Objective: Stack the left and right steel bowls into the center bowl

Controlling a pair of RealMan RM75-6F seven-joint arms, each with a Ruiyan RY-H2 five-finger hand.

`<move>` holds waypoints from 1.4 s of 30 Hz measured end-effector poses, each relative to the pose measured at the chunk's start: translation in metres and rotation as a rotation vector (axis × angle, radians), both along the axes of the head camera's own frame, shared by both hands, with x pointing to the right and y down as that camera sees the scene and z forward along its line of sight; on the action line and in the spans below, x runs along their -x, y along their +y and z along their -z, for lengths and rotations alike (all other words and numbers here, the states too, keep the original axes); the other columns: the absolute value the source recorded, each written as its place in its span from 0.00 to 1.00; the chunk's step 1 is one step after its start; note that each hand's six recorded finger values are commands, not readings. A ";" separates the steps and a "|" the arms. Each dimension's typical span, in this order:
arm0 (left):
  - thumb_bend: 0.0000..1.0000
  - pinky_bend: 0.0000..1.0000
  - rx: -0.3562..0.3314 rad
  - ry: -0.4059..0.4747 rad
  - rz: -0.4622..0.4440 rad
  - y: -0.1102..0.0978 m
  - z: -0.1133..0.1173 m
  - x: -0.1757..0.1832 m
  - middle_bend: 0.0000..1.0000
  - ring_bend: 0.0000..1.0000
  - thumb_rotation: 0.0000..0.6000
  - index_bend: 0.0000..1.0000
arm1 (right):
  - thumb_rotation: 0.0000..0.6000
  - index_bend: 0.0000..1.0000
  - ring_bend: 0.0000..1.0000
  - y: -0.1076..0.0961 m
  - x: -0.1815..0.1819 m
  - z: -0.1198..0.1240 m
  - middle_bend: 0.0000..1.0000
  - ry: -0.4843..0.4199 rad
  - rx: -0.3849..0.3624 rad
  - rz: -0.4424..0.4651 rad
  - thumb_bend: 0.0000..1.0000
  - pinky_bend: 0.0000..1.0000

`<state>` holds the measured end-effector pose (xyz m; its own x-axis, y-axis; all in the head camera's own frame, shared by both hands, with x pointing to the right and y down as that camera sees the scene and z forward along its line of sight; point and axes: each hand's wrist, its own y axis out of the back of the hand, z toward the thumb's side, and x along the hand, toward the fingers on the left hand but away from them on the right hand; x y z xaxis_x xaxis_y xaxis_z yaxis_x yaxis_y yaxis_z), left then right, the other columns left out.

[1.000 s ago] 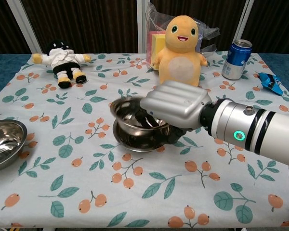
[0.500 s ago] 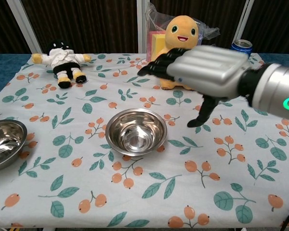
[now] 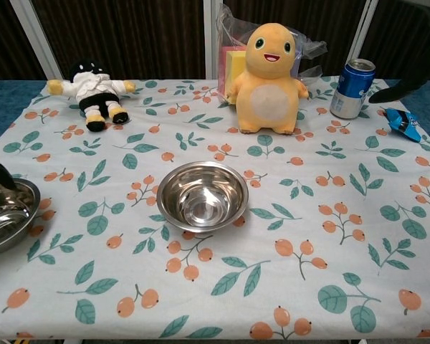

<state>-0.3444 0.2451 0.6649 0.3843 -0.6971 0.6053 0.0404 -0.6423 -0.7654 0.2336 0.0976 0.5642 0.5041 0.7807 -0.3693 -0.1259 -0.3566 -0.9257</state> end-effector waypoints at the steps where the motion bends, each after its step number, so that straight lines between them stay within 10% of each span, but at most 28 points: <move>1: 0.12 0.38 0.012 0.001 -0.010 0.002 -0.001 -0.004 0.34 0.27 1.00 0.33 | 1.00 0.00 0.00 -0.001 -0.002 0.000 0.06 0.000 0.001 -0.004 0.00 0.00; 13: 0.12 0.41 0.073 -0.058 0.011 0.014 -0.013 0.002 0.36 0.30 1.00 0.36 | 1.00 0.00 0.00 0.002 -0.014 -0.013 0.06 0.010 0.030 -0.015 0.00 0.00; 42: 0.29 0.66 -0.028 -0.149 0.041 0.003 -0.047 0.012 0.65 0.58 1.00 0.64 | 1.00 0.00 0.00 0.003 -0.023 -0.019 0.07 0.025 0.036 -0.014 0.00 0.00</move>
<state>-0.3565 0.2478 0.7122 0.2626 -0.7279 0.6334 0.1287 -0.6241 -0.7706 0.2570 0.1010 0.5833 0.4835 0.7737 -0.4094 -0.1431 -0.3916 -0.9090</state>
